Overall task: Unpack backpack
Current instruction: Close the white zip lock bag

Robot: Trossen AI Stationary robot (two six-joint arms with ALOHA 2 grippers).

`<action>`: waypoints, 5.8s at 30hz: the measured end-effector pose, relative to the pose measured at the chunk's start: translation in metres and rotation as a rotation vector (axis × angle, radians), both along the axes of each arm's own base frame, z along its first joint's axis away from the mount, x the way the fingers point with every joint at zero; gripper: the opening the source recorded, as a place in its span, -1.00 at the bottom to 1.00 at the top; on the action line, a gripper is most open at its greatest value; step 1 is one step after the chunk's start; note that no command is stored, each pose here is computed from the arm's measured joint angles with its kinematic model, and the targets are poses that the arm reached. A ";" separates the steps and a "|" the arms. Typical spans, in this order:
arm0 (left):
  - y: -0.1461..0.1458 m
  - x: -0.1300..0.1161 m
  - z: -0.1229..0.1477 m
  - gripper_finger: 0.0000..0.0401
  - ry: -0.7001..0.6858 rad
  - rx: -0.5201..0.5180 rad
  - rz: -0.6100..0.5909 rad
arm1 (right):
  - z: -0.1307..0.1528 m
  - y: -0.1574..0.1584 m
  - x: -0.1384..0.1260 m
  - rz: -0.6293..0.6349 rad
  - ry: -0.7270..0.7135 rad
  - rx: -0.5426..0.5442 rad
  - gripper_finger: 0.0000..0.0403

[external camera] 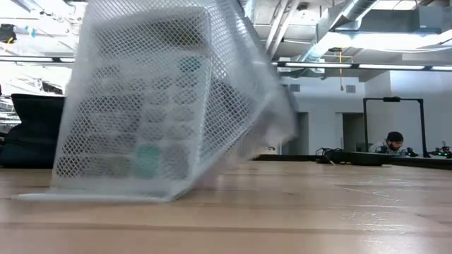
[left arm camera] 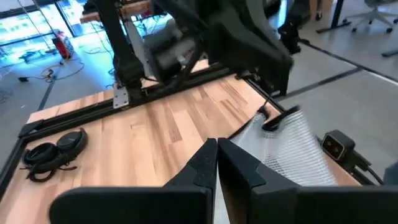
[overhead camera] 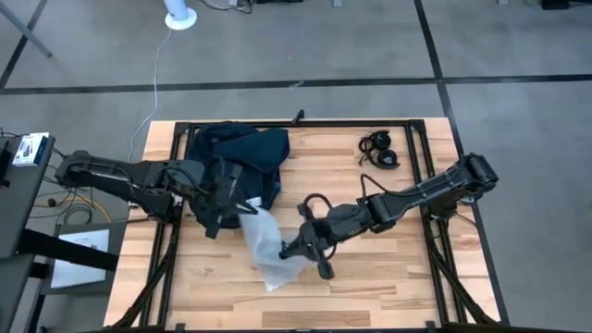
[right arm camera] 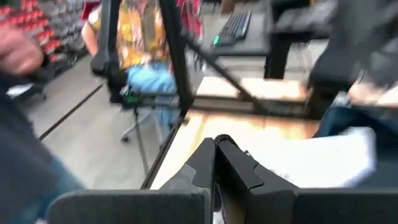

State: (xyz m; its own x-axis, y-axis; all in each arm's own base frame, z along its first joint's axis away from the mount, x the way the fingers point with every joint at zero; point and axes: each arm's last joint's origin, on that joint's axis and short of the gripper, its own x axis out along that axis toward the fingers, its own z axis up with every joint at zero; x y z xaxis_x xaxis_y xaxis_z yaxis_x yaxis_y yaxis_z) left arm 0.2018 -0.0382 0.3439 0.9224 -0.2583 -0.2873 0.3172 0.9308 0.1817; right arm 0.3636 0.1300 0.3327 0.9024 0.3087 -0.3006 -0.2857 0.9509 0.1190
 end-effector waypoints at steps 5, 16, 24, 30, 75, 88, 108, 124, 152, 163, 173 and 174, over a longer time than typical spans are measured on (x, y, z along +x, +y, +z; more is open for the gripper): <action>0.001 -0.007 0.004 -1.00 -0.019 -0.011 -0.013 | 0.000 0.002 0.000 0.000 -0.012 -0.019 -1.00; -0.005 0.024 -0.025 -1.00 0.134 -0.027 -0.023 | 0.008 -0.018 0.006 0.020 -0.062 -0.014 -1.00; -0.005 0.040 -0.043 -1.00 0.207 0.029 0.050 | 0.039 -0.062 -0.014 0.056 -0.059 0.086 -1.00; 0.002 0.033 -0.032 -1.00 0.132 0.098 0.151 | 0.046 -0.090 -0.021 0.166 0.022 0.245 -1.00; 0.053 0.085 -0.090 -0.28 0.386 -0.302 -0.373 | -0.009 -0.064 -0.040 0.020 0.562 0.146 -1.00; 0.029 0.086 -0.092 -0.28 0.440 -0.302 -0.346 | -0.033 -0.089 -0.052 -0.258 0.834 0.264 -0.70; -0.025 0.083 -0.097 -0.28 0.531 -0.222 -0.041 | 0.027 -0.109 -0.115 -0.549 0.779 0.277 -0.29; -0.061 0.053 -0.117 -0.94 0.744 -0.184 0.293 | -0.013 0.009 -0.101 -0.569 0.671 -0.052 -0.89; -0.072 0.016 -0.206 -1.00 0.627 -0.333 0.280 | -0.125 0.099 -0.073 -0.782 0.924 0.242 -1.00; -0.108 0.051 -0.238 -1.00 0.617 -0.522 0.393 | -0.087 0.103 -0.107 -0.539 0.859 0.000 -1.00; -0.176 0.143 -0.232 -1.00 0.555 -0.576 0.314 | -0.044 0.101 -0.190 -0.565 0.754 -0.225 -1.00; -0.183 0.154 -0.227 -1.00 0.536 -0.578 0.298 | -0.039 0.100 -0.198 -0.568 0.735 -0.231 -1.00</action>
State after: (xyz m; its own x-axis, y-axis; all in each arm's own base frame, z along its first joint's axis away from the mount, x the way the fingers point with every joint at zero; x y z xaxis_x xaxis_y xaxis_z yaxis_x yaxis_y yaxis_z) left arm 0.3558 -0.2208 0.1165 0.7518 -0.2667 -0.6030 -0.0492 0.8893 -0.4547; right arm 0.1654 0.2296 0.2934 0.4602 -0.2549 -0.8504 0.2973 0.9468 -0.1229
